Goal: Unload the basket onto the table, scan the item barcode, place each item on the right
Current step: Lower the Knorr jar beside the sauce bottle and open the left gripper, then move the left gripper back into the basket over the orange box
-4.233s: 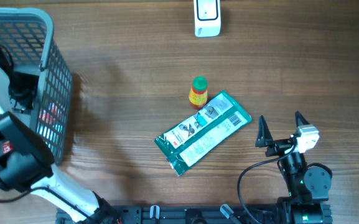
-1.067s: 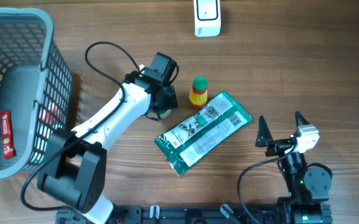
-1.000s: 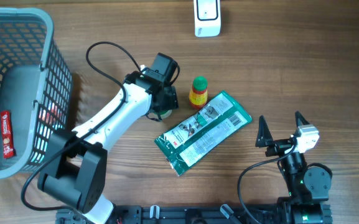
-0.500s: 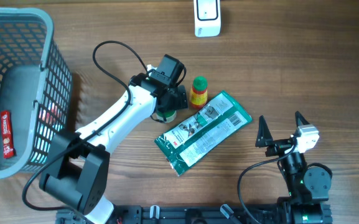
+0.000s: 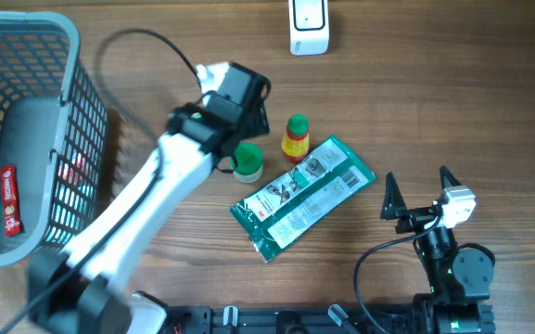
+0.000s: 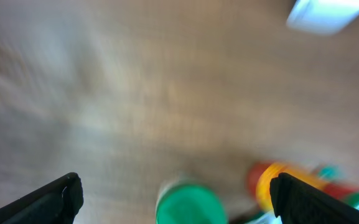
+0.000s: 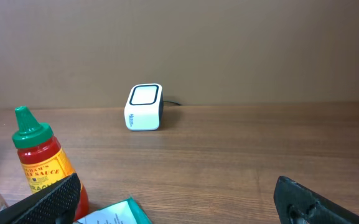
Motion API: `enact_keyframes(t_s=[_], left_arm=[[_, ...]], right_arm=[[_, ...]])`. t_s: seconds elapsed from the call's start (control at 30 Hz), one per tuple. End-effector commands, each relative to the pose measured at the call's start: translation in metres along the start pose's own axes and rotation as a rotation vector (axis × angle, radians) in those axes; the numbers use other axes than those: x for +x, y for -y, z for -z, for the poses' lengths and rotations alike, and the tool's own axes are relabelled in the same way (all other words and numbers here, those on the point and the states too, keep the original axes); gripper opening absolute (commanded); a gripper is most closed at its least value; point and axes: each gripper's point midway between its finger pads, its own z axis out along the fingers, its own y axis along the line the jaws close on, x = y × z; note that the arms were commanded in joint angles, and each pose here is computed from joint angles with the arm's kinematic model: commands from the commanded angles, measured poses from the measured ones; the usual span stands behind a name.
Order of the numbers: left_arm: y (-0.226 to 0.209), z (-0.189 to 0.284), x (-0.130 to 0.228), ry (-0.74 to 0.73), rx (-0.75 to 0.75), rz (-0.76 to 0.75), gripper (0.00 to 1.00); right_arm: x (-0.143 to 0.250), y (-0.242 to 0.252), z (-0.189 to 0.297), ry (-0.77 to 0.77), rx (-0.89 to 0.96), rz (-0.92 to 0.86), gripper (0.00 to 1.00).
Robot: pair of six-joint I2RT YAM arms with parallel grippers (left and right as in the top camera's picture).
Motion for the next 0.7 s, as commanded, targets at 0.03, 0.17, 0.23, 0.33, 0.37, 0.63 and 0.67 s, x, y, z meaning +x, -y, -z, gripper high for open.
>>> enact_keyframes(t_s=[0.03, 0.17, 0.23, 0.33, 0.37, 0.63, 0.67], left_arm=[[-0.036, 0.067, -0.071, 0.296, -0.049, 0.131, 1.0], [-0.078, 0.093, -0.1, 0.413, -0.108, 0.239, 1.0], [-0.101, 0.1, -0.11, 0.447, -0.136, 0.297, 1.0], [-0.139, 0.11, -0.125, 0.5, -0.188, 0.386, 1.0], [-0.148, 0.114, -0.129, 0.518, -0.2, 0.41, 1.0], [-0.253, 0.166, -0.165, 0.765, -0.323, 0.667, 1.0], [-0.264, 0.167, -0.163, 0.771, -0.341, 0.705, 1.0]], right_arm=[[-0.002, 0.002, 0.0, 0.008, 0.014, 0.007, 1.0], [-0.002, 0.002, 0.0, 0.008, 0.014, 0.007, 1.0], [-0.002, 0.002, 0.0, 0.008, 0.014, 0.007, 1.0], [-0.002, 0.002, 0.0, 0.008, 0.014, 0.007, 1.0], [-0.002, 0.002, 0.0, 0.008, 0.014, 0.007, 1.0], [-0.002, 0.002, 0.0, 0.008, 0.014, 0.007, 1.0], [-0.002, 0.002, 0.0, 0.008, 0.013, 0.007, 1.0]])
